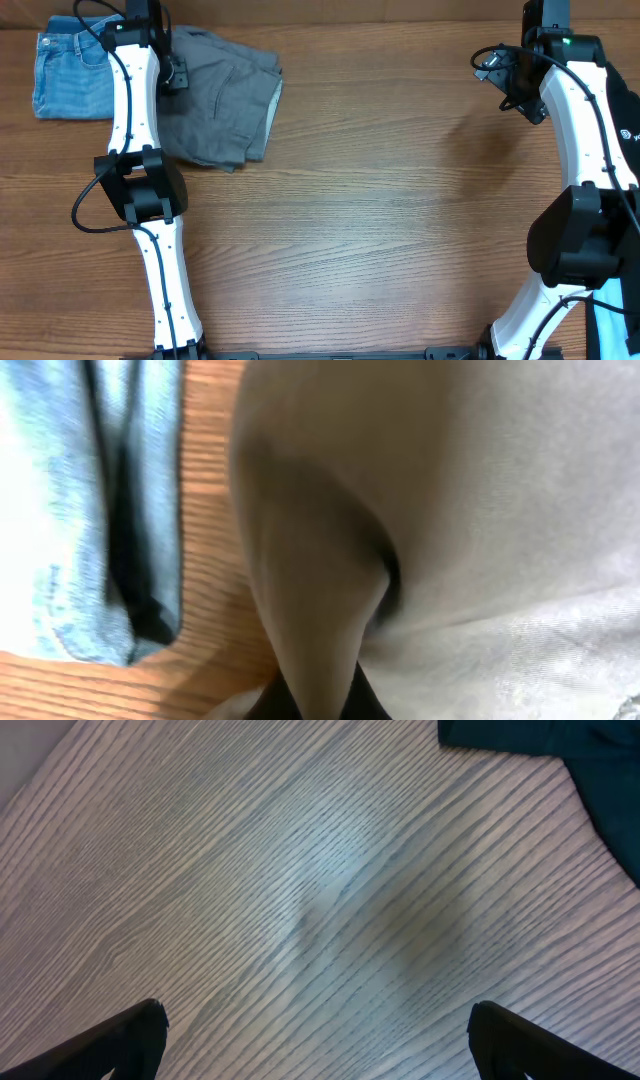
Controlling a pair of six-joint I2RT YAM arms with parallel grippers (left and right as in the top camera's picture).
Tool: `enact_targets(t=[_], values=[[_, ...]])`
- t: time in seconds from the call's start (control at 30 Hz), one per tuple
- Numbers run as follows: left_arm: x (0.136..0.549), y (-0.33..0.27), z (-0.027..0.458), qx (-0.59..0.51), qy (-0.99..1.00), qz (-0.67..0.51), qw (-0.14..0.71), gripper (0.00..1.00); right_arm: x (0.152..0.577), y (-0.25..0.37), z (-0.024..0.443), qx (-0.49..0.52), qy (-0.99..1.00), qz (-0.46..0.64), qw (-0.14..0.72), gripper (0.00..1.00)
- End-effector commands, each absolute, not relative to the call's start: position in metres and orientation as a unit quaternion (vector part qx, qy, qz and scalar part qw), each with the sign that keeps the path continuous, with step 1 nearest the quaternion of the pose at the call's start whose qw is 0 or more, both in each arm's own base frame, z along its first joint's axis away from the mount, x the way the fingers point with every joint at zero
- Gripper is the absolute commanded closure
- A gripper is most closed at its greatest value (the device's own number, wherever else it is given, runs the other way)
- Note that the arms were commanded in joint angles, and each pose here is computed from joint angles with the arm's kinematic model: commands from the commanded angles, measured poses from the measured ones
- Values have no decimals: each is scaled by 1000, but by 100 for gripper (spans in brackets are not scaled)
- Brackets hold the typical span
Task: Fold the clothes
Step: 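Grasp the folded shorts' top-left corner and drag it up-left, then drag the grey shorts further left onto the jeans with the left gripper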
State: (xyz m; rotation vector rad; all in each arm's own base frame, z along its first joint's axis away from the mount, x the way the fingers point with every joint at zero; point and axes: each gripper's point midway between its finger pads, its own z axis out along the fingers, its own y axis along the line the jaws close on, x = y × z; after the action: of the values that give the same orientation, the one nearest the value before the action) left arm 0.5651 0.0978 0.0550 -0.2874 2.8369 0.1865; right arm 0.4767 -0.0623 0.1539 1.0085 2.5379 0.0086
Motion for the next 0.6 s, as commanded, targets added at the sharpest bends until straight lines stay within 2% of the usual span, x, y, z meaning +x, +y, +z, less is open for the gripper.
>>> enact_targets(t=[0.0,0.37,0.57], values=[[575,119,70,-154,968,88,176,96,480,-63,169,363,905,9,221,0],[591,153,117,-184,942,125,250,96,480,-63,169,363,905,9,221,0],[593,183,123,-256,919,117,277,96,480,-63,169,363,905,9,221,0]])
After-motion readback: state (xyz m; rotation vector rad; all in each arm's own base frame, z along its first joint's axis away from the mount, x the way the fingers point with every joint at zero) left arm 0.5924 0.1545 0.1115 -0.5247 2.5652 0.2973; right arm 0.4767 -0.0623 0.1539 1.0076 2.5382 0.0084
